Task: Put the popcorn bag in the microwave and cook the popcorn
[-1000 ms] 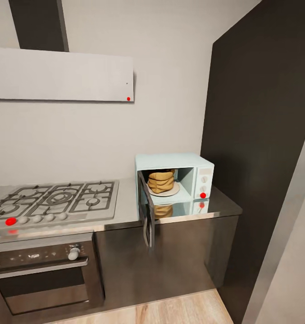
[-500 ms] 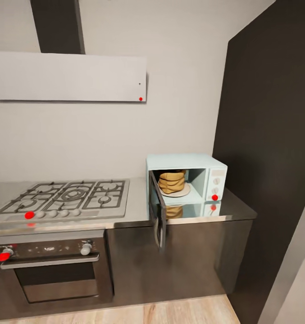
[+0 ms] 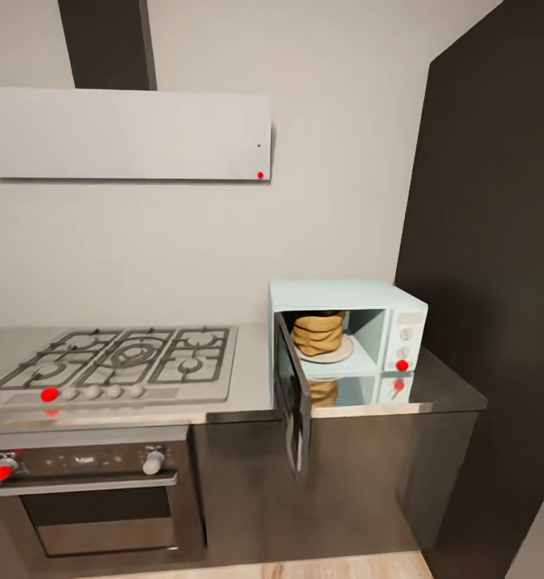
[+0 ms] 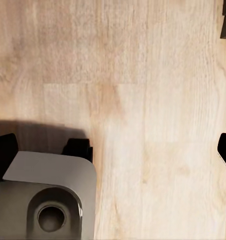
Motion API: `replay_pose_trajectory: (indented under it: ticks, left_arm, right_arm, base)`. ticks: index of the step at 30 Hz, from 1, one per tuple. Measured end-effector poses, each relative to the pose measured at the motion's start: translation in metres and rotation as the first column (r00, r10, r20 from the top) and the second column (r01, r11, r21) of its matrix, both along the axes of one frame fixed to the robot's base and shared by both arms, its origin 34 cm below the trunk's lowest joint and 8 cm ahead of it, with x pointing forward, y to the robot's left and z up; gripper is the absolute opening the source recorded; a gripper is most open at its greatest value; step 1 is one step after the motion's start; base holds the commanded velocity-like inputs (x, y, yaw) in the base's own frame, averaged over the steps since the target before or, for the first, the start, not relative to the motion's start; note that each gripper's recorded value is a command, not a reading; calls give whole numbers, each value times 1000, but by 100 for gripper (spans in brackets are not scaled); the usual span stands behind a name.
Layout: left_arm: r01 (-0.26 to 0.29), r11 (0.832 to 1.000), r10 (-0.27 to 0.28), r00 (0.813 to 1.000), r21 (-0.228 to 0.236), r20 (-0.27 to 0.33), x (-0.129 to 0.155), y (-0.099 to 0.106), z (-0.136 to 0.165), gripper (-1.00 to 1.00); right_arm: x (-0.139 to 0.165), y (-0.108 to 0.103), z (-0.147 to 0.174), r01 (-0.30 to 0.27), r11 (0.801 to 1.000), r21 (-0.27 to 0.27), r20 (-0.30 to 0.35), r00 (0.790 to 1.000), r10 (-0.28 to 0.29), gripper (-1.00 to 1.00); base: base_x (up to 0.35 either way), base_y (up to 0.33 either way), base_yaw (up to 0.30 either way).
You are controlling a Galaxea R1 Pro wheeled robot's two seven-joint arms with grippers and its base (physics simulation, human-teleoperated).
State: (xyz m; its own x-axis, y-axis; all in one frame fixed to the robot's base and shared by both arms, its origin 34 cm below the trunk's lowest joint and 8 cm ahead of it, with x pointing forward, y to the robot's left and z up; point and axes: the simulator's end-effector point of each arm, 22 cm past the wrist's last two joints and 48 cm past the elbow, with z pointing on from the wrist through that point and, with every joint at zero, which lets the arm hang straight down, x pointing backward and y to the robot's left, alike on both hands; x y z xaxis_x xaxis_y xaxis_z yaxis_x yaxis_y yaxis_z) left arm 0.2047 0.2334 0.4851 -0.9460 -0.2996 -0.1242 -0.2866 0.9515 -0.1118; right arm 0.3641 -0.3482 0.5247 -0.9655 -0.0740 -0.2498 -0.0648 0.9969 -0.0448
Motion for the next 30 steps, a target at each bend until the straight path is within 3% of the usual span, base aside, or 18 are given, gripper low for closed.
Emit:
replay_pose_trajectory:
  ticks: [5, 17, 20, 22, 26, 28, 30]
  left_arm:
    - [0, 1000, 0, 1000, 0, 0, 0, 0, 0, 100]
    - [21, 1000, -21, 1000, 6, 10, 6, 2, 1, 100]
    - [25, 999, -27, 993, 23, 118, 60, 10, 12, 100]
    - [26, 999, -33, 973, 32, 229, 117, 15, 32, 100]
    - [39, 999, -41, 957, 15, 288, 168, 11, 59, 100]
    - [47, 999, -49, 940, 15, 336, 196, 10, 78, 100]
    - [58, 998, -64, 912, 26, 405, 227, 10, 101, 100]
  right_arm:
    - [0, 0, 0, 0, 1000, 1, -1, 1000, 0, 100]
    - [1, 2, 0, -3, 1000, 11, 2, 1000, 3, 100]
    - [0, 3, 0, -4, 1000, 14, 1, 1000, 4, 100]
    - [0, 3, 0, -5, 1000, 15, 0, 1000, 5, 100]
    - [0, 3, 0, -6, 1000, 15, 0, 1000, 6, 100]
    - [-3, 3, -1, -7, 1000, 14, -3, 1000, 7, 100]
    - [-6, 2, -2, -7, 1000, 13, -6, 1000, 7, 100]
  base:
    - [188, 0, 0]
    - [8, 0, 0]
    - [0, 0, 0]
    - [0, 0, 0]
    - [0, 0, 0]
    - [0, 0, 0]
    - [0, 0, 0]
